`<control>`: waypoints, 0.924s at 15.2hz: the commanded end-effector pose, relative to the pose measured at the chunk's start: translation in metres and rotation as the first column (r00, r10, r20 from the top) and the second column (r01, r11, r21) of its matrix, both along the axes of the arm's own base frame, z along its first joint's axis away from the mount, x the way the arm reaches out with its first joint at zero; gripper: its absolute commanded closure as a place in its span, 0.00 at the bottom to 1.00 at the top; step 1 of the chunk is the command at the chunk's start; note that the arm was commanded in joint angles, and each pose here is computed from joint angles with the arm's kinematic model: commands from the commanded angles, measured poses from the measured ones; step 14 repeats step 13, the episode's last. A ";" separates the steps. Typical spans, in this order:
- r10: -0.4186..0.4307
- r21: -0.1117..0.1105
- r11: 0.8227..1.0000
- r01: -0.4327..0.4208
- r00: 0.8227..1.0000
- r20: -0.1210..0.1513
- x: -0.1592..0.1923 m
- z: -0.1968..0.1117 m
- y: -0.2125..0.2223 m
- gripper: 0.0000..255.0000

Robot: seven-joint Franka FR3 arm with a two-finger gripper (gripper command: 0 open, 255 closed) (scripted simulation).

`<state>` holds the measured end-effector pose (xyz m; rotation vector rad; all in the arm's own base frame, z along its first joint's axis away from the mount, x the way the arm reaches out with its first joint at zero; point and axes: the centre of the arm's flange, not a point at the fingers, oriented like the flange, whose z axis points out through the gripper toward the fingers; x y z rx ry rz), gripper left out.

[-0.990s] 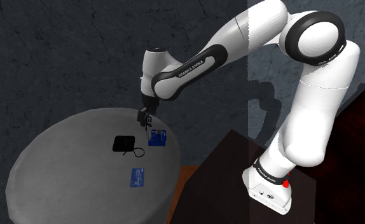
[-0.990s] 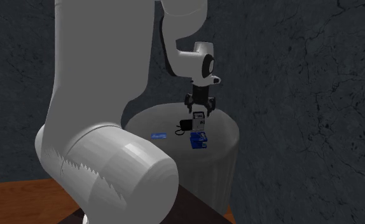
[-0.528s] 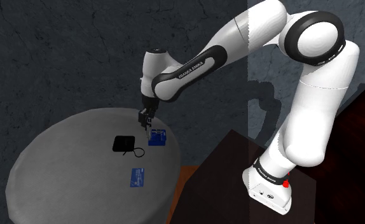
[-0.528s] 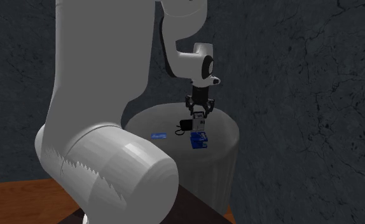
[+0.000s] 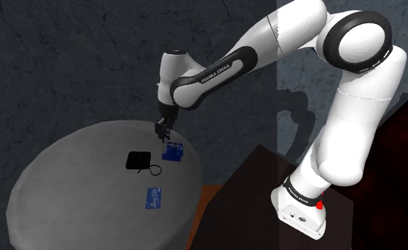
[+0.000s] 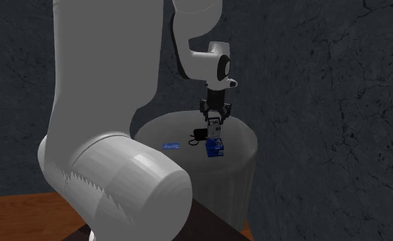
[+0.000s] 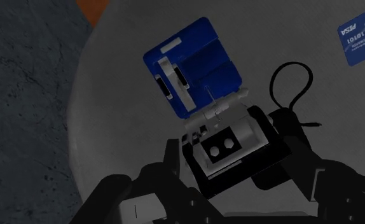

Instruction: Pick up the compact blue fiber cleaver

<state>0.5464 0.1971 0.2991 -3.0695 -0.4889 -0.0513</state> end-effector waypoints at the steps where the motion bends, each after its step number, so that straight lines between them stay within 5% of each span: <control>1: 0.000 0.000 1.000 0.000 1.000 0.000 0.001 0.010 0.001 1.00; 14: 0.000 0.000 1.000 0.000 1.000 0.000 0.001 0.064 0.001 1.00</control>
